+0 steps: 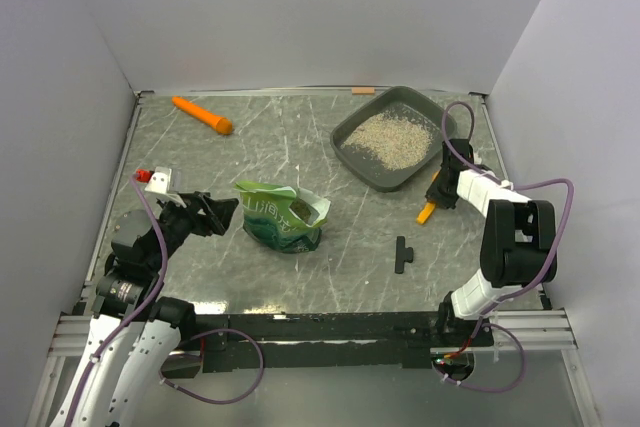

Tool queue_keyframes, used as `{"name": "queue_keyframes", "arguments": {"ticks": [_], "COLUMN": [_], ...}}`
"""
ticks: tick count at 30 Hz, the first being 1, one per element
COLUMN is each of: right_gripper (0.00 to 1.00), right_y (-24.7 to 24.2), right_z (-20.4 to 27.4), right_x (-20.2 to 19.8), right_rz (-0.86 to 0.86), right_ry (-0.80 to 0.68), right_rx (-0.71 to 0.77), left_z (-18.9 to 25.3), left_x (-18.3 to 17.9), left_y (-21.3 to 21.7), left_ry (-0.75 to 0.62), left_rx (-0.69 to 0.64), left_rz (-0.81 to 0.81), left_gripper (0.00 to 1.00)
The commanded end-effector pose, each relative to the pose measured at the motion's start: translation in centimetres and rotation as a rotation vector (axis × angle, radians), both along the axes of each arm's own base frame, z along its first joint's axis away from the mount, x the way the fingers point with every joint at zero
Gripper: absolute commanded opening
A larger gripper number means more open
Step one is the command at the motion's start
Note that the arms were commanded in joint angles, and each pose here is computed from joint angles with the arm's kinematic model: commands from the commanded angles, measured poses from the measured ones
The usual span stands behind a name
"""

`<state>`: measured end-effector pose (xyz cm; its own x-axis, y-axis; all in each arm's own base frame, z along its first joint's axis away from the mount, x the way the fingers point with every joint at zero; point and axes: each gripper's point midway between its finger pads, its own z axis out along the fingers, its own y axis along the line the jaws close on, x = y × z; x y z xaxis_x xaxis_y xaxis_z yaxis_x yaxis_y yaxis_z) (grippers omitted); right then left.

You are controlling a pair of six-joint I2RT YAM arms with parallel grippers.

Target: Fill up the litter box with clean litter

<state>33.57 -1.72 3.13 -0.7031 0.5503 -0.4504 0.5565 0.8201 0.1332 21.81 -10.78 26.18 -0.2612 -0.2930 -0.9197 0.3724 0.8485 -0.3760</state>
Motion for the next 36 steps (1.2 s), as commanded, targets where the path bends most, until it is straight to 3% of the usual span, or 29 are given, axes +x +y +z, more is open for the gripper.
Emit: {"name": "queue_keyframes", "arguments": {"ticks": [1,9,14,17,26,36], "right_gripper": [0.00,0.00,0.00,0.00,0.00,0.00], "right_y": [-1.1,-1.6,2.5,5.5,14.4,20.6], "right_z": [0.3,7.6,16.2,20.0,28.7,32.4], "right_x": [-0.5,-0.9,-1.5,-2.0,-5.0,-10.4], "right_rz": [-0.012,0.004,0.210,0.336,0.748,1.078], "right_ry": [0.042,-0.125,-0.287,-0.356,-0.647,-0.915], "right_rx": [-0.048,-0.163,-0.484,-0.548,-0.752,-1.029], "left_z": [1.0,1.7,5.2,8.1,12.4,15.5], "left_x": [-0.1,-0.1,-1.0,-1.7,-3.0,-3.7], "left_y": [0.1,0.5,2.5,2.6,-0.6,-4.1], "left_ry": [-0.030,-0.055,-0.073,-0.074,0.110,0.182], "left_rx": [-0.018,-0.010,-0.068,-0.102,-0.171,-0.224], "left_rz": [0.008,0.028,0.147,0.152,-0.011,-0.216], "left_gripper": [0.82,0.81,0.80,0.81,0.80,0.80]}}
